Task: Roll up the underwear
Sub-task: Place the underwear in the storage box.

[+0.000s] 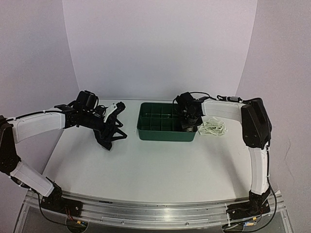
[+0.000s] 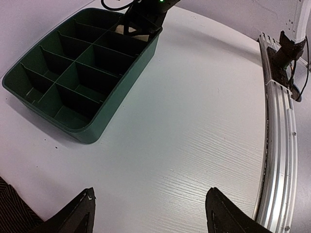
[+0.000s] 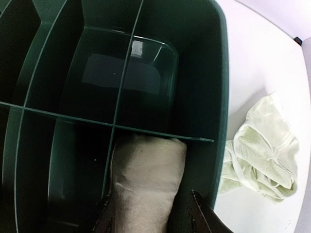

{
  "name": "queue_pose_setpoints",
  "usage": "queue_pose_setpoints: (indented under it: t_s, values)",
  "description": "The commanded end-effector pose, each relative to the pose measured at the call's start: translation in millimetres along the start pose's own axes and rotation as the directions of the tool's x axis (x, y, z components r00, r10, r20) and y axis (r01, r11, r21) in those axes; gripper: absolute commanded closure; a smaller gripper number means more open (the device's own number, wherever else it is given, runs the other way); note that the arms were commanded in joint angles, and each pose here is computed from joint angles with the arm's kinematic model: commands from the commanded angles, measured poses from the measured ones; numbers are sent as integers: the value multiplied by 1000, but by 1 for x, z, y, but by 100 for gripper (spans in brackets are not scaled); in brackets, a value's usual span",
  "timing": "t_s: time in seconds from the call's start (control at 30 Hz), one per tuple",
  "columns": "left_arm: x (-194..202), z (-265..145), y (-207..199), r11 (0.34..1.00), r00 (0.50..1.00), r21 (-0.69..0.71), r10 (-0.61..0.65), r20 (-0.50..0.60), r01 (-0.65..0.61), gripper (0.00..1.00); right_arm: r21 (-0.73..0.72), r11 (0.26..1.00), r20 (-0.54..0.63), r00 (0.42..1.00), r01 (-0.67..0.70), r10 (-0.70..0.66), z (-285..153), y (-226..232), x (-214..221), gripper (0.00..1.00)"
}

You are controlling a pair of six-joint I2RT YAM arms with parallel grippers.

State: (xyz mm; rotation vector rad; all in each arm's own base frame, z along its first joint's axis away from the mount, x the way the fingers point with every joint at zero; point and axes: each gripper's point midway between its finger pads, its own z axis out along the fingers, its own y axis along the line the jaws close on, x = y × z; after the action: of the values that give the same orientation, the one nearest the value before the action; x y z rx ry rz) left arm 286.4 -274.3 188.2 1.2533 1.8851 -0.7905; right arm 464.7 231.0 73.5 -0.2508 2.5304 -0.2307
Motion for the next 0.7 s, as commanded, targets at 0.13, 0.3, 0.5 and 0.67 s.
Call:
queue_pose_setpoints:
  t_s: [0.13, 0.3, 0.5, 0.67]
  values:
    - [-8, -1, 1, 999, 999, -10, 44, 30, -44, 23, -76, 996, 136, 990, 42, -32, -65, -4, -50, 48]
    - [-7, -1, 1, 999, 998, -8, 45, 32, -45, 23, -98, 995, 108, 994, 25, -14, -53, -3, -47, 77]
    - [-6, -3, 1, 999, 999, -16, 44, 30, -43, 23, -110, 993, 4, 999, -39, 40, -12, -5, -25, 94]
    - [-3, -4, -1, 999, 999, -19, 41, 26, -40, 23, -137, 990, -67, 997, -40, 31, 10, 7, -4, 95]
